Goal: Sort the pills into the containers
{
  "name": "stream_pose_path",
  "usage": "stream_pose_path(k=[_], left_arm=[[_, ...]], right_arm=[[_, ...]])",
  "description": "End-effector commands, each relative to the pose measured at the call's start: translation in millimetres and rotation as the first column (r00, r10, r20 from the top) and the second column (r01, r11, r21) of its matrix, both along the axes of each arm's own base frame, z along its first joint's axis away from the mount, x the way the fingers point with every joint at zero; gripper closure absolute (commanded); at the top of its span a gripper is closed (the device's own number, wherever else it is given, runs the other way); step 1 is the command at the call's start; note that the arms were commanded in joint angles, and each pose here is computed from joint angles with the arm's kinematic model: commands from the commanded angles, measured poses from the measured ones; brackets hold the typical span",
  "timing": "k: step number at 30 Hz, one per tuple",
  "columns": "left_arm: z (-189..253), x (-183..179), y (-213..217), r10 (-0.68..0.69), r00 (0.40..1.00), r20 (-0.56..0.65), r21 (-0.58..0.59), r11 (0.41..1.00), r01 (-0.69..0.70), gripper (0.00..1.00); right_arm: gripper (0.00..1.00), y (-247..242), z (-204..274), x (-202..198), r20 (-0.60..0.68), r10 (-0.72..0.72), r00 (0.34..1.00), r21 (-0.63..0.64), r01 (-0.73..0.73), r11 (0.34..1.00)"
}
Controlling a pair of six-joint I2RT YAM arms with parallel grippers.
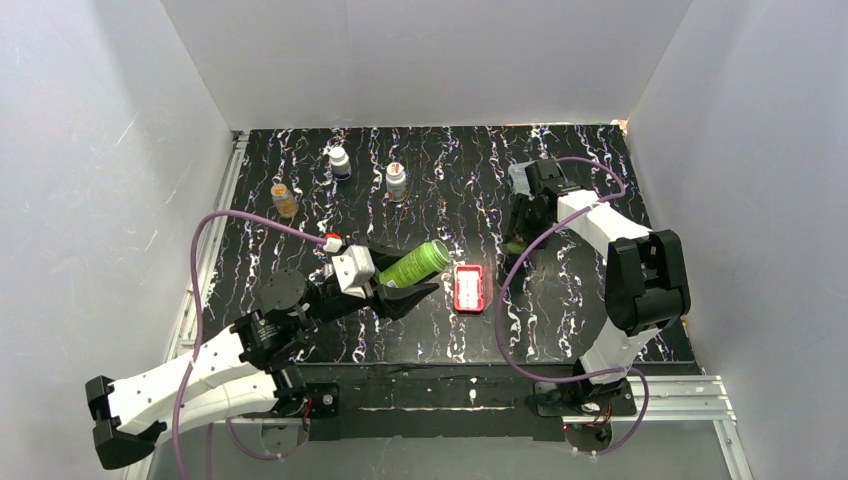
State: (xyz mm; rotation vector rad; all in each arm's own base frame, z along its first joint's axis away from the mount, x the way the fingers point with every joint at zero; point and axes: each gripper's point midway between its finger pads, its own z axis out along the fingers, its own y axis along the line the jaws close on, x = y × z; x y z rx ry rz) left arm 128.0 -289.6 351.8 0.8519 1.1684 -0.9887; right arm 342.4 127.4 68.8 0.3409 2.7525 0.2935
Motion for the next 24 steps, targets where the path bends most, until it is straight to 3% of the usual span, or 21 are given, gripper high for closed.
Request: stream_pose_path(k=[1, 7, 10, 14, 19, 24], left_arm=[[19.7, -4.5, 7.8, -0.014, 1.0, 0.01, -0.075, 0.997, 0.015, 1.0], [21.4, -3.0, 6.1, -0.024, 0.999, -0.031, -0.071, 0.997, 0.022, 1.0], [17.8, -1.5, 5.0, -0.023, 0.999, -0.031, -0.05, 0.999, 0.021, 1.0], [14.1, 1.1, 1.0, -0.031, 0.999, -0.041, -0.052, 0.998, 0.029, 1.0], [7.5, 8.7, -4.5, -0.018, 0.998, -0.066, -0.081, 0.997, 0.012, 1.0], [-3.4, 18.7, -6.9, 0.007, 0.996, -0.085, -0.088, 0.996, -0.014, 1.0]], right_arm=[[0.62, -12.8, -13.5, 10.1, 0.019, -0.057, 0.998, -0.035, 0.058, 0.998], [0.5, -10.7, -35.0, 3.2, -0.043, -0.059, 0.997, -0.03, 0.058, 0.998], [0.24, -9.7, -38.7, 0.0, -0.054, -0.06, 0.997, -0.023, 0.059, 0.998], [0.04, -8.4, -26.1, -3.6, -0.041, -0.042, 0.998, -0.01, 0.042, 0.999], [0.02, -0.4, 17.8, -8.4, 0.011, -0.019, 1.0, 0.054, 0.018, 0.998], [0.02, 15.0, 97.2, -26.3, 0.154, 0.007, 0.988, 0.198, -0.038, 0.979]])
